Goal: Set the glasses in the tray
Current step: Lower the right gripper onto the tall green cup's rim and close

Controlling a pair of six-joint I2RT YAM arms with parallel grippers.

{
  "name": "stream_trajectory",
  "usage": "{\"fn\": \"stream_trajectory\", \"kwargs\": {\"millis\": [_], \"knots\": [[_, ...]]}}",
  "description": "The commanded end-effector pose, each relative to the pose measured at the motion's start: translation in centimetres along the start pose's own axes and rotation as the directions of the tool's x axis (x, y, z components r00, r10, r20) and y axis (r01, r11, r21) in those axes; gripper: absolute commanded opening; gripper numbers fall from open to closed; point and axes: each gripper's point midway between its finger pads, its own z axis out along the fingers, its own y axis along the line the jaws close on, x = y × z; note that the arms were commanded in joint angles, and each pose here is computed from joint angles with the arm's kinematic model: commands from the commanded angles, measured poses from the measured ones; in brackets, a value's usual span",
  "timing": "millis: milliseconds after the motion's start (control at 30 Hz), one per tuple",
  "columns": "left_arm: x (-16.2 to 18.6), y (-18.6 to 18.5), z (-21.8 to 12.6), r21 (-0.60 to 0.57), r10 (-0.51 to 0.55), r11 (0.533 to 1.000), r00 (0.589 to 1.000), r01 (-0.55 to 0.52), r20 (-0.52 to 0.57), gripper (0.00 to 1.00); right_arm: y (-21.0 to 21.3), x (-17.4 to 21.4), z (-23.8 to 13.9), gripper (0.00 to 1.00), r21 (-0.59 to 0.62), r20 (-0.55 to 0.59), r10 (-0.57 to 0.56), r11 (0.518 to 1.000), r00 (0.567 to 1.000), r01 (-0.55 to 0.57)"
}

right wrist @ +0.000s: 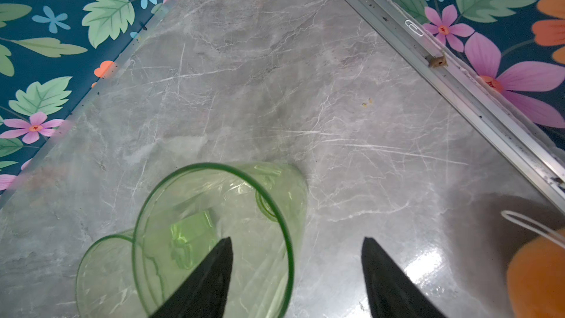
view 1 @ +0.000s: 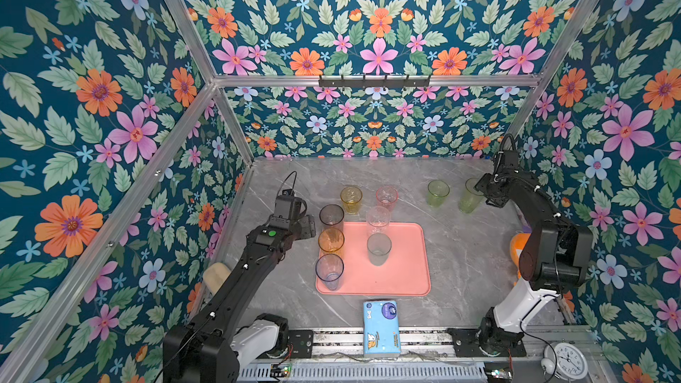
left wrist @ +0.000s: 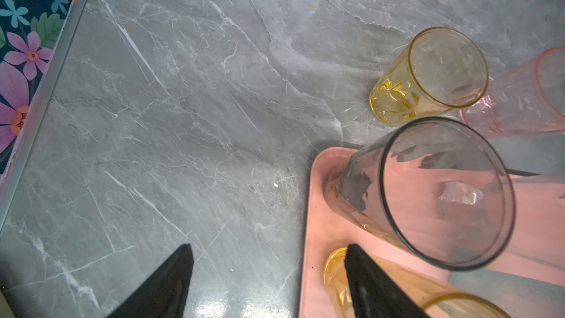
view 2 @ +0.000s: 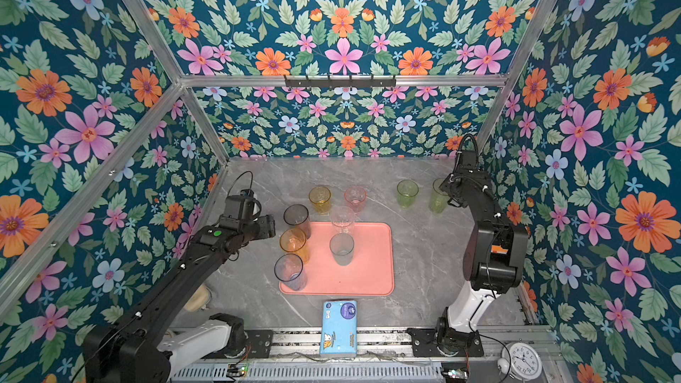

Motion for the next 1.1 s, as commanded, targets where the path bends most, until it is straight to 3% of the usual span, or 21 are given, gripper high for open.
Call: {"fn": "stream_trajectory", "kwargs": {"millis": [0,100,400,1067], "knots": [[-0.1,0.0,-0.1,0.002,-0.004,1.000,1.000,0.004,0.005,0.81,0.2,-0.2,0.0,0.63,-0.007,0.001,0.013,1.000,1.000,-0.013],[-0.1,0.0,-0.1,0.004,-0.004,1.000,1.000,0.004,0.006,0.81,0.4,0.1,0.3,0.54,-0.019,-0.008,0.012,1.000,1.000,-0.013],[0.0,0.0,0.0,0.003,-0.004,1.000,1.000,0.004,0.005,0.81,0.8,0.5,0.7,0.37,-0.042,-0.027,0.010,0.999,1.000,-0.012],[0.0,-0.1,0.0,0.006,-0.006,1.000,1.000,0.006,0.003,0.81,1.0,0.9,0.8,0.22,-0.054,-0.040,0.006,0.999,0.999,-0.008]]}}
